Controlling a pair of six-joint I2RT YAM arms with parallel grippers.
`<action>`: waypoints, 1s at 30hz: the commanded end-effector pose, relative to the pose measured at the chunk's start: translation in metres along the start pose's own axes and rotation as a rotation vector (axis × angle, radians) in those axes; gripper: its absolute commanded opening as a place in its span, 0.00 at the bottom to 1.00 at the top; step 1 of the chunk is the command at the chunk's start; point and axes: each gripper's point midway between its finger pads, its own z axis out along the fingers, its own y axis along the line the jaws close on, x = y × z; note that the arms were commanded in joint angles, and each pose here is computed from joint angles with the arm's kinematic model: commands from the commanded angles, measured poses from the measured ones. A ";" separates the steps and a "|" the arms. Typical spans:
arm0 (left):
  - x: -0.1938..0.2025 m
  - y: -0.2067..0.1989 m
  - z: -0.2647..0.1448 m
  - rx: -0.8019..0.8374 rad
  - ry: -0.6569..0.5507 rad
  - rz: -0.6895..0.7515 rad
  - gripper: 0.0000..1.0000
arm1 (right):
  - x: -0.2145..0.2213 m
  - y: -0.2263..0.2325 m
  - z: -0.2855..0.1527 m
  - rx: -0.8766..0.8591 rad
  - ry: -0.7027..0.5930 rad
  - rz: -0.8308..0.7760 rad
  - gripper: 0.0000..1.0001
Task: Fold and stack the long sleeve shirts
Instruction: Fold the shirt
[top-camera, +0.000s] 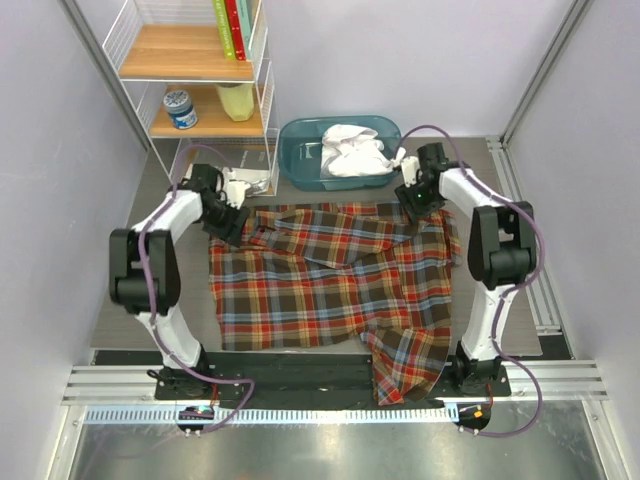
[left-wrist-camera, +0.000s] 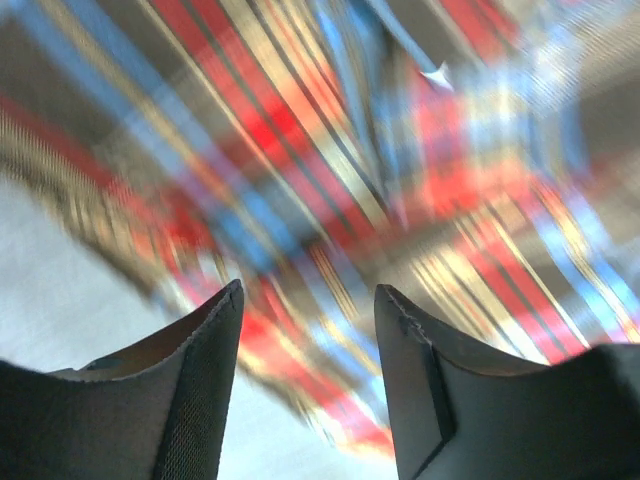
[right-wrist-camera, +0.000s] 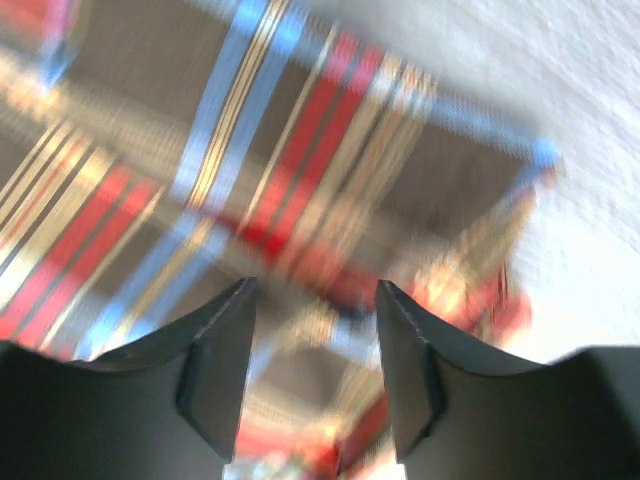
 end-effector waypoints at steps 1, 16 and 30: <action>-0.013 -0.034 -0.061 0.058 -0.160 0.120 0.58 | 0.001 0.026 -0.086 -0.113 -0.085 -0.074 0.59; 0.055 -0.017 -0.014 -0.034 0.094 0.126 0.54 | 0.117 0.061 -0.035 -0.182 0.171 -0.119 0.55; 0.024 0.031 -0.021 -0.126 0.048 0.201 0.50 | 0.048 0.047 -0.053 -0.204 0.064 -0.111 0.56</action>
